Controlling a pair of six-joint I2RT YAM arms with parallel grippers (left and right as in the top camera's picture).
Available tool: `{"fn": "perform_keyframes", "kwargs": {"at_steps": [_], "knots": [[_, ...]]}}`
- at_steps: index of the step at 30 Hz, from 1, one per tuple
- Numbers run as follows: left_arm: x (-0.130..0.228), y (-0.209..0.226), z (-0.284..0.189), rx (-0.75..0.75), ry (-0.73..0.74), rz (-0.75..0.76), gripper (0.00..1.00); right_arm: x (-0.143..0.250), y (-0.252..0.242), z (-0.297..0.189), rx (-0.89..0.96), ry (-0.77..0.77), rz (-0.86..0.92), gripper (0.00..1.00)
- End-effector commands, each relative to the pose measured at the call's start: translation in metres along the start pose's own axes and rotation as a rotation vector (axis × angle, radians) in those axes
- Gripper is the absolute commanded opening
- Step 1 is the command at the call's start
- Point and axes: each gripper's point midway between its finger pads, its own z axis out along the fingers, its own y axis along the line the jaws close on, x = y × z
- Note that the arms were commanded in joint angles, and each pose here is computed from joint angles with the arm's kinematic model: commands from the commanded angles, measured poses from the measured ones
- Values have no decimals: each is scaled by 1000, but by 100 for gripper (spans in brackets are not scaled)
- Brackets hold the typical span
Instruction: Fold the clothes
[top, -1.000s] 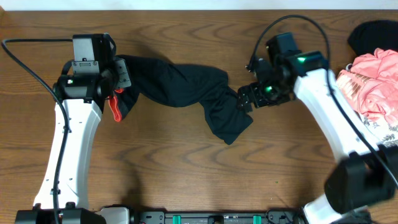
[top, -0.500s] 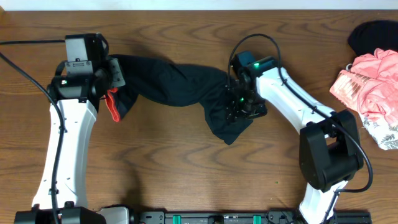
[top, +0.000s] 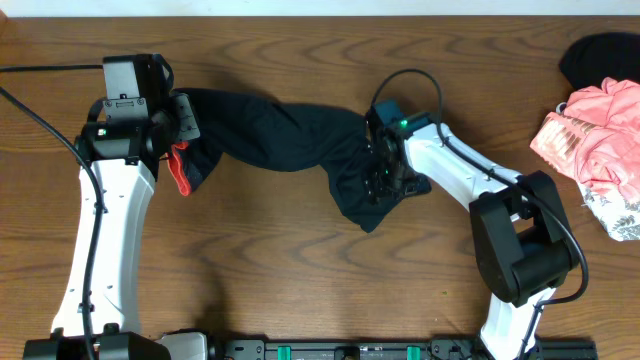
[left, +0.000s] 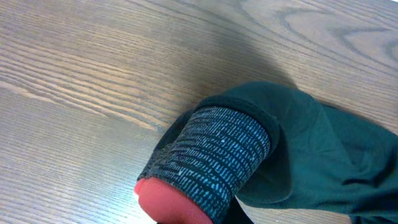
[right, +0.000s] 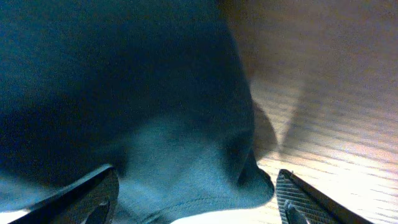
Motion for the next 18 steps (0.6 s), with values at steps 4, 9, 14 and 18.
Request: {"fn": "perform_keyframes", "kwargs": {"at_steps": [4, 9, 14, 18], "knots": [[-1, 3, 2, -13, 0, -4, 6, 5, 4, 14, -4, 5, 3, 50], [-1, 3, 2, -13, 1, -4, 6, -6, 5, 13, -13, -41, 45, 1], [-1, 3, 1, -14, 0, -4, 7, -25, -29, -6, 73, -129, 210, 1], [-11, 2, 1, -7, -40, -7, 6, -48, -84, -62, 161, -283, 339, 1]]}}
